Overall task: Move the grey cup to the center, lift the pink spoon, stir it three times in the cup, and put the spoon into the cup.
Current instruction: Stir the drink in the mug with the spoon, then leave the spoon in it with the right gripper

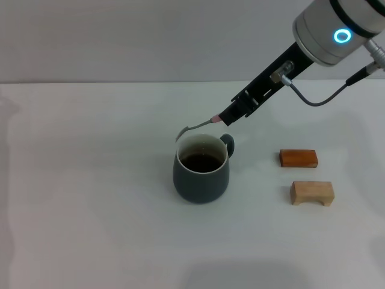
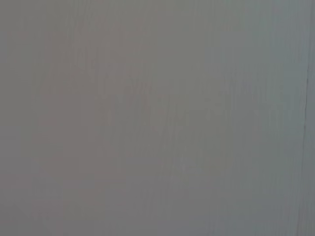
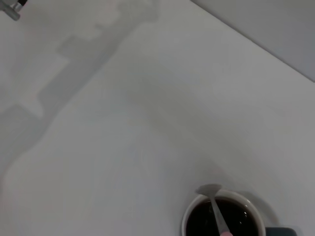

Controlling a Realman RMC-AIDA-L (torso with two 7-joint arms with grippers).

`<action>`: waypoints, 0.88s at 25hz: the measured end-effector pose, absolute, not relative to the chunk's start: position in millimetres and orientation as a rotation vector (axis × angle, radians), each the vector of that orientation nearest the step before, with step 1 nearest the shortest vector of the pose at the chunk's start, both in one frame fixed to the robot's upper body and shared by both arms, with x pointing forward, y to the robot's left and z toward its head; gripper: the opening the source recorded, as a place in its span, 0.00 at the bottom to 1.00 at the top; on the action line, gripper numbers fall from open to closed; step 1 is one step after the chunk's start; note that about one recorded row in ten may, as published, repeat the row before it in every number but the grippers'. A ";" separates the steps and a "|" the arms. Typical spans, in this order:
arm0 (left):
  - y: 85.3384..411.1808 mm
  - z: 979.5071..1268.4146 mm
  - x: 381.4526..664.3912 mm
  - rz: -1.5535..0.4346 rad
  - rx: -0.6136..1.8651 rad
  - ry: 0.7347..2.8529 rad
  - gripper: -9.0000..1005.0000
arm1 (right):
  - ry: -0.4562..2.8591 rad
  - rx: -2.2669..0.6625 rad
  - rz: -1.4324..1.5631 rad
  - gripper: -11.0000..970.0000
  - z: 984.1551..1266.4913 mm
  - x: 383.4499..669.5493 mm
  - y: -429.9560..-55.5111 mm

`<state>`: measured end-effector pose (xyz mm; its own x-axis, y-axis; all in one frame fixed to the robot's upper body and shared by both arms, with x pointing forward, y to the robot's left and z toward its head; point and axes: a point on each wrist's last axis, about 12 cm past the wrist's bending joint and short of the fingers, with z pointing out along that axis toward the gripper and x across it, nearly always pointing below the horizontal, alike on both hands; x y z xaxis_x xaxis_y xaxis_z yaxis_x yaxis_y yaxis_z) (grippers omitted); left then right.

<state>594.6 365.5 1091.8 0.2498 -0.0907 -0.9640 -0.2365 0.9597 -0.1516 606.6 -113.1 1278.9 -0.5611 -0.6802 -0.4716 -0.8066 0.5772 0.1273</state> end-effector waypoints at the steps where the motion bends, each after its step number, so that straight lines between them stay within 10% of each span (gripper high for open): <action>1: 365.5 1091.7 594.6 0.101 -0.290 1.320 0.01 | 2.437 -1.206 0.468 0.17 1279.7 606.0 -112.6; 22: 365.1 1091.3 594.2 0.100 -0.291 1.321 0.01 | 2.474 -1.236 0.404 0.17 1281.3 604.2 -126.5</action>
